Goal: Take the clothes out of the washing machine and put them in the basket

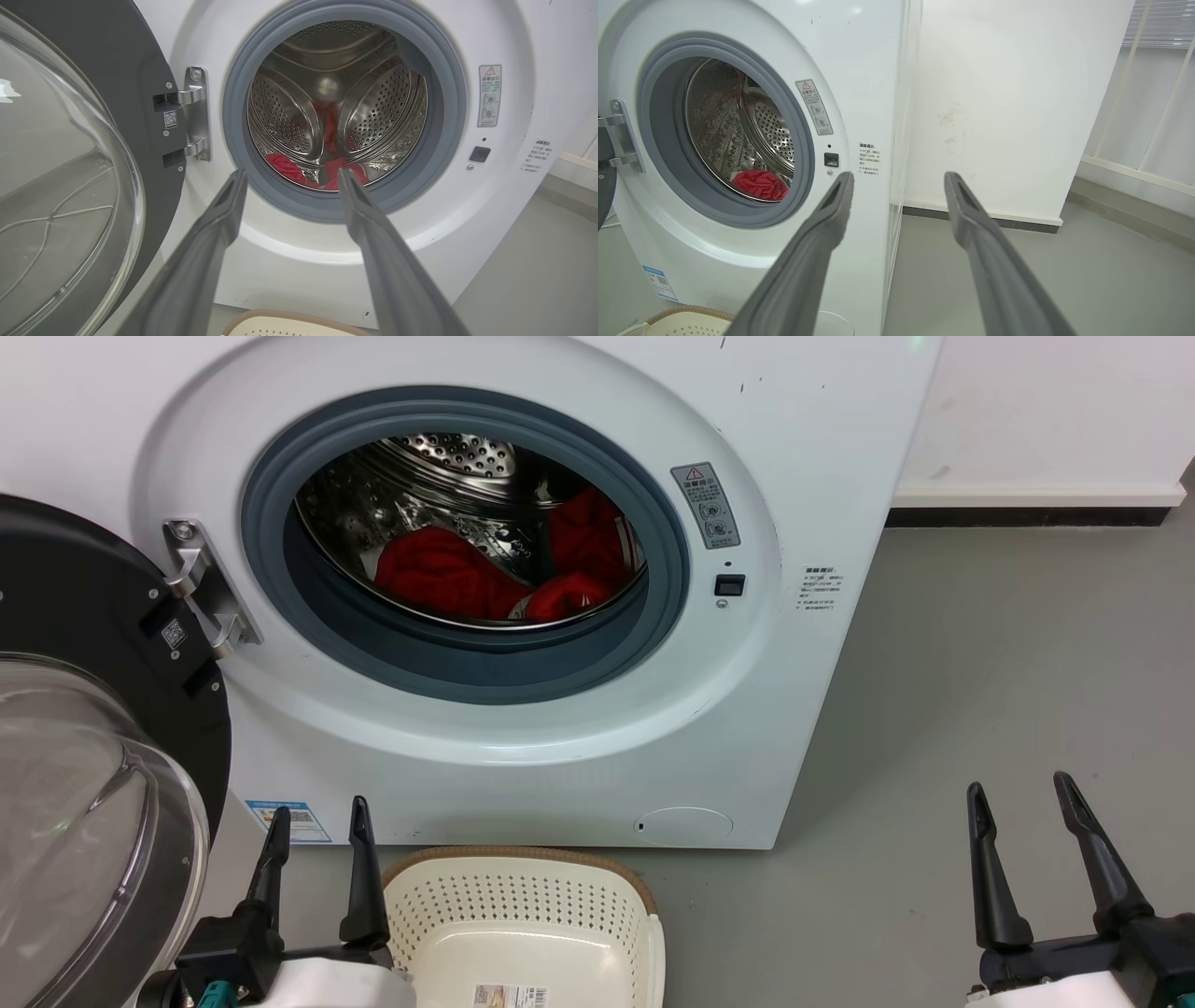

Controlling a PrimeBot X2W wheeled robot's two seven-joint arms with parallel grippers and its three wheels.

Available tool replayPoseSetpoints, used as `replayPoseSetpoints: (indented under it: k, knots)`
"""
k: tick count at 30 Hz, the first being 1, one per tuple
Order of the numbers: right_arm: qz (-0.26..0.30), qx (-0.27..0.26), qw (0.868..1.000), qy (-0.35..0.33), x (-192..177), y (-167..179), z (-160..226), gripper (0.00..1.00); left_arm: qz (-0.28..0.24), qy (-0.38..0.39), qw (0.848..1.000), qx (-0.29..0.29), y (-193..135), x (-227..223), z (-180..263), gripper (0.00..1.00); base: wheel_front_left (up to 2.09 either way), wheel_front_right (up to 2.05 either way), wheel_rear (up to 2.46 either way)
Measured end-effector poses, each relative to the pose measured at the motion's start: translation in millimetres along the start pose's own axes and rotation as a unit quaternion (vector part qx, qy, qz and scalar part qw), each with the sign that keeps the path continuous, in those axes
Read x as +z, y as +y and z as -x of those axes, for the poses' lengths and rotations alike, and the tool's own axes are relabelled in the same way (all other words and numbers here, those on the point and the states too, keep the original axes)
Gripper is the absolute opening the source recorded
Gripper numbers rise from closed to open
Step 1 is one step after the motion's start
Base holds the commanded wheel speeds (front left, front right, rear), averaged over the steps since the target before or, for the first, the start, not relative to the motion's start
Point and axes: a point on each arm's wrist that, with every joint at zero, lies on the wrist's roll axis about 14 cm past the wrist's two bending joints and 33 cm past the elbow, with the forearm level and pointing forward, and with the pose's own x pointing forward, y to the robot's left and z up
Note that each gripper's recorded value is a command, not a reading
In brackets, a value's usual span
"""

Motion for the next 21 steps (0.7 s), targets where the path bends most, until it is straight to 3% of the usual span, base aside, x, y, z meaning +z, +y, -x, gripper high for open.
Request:
replayPoseSetpoints:
  k: [21]
  knots:
    - [-0.007, 0.0, 1.0, 0.005, -4, 1, -2, 1.0, 0.0, 0.025, 1.0, 0.005, 3, -16, -1, 1.0, 0.0, 0.0, 0.0]
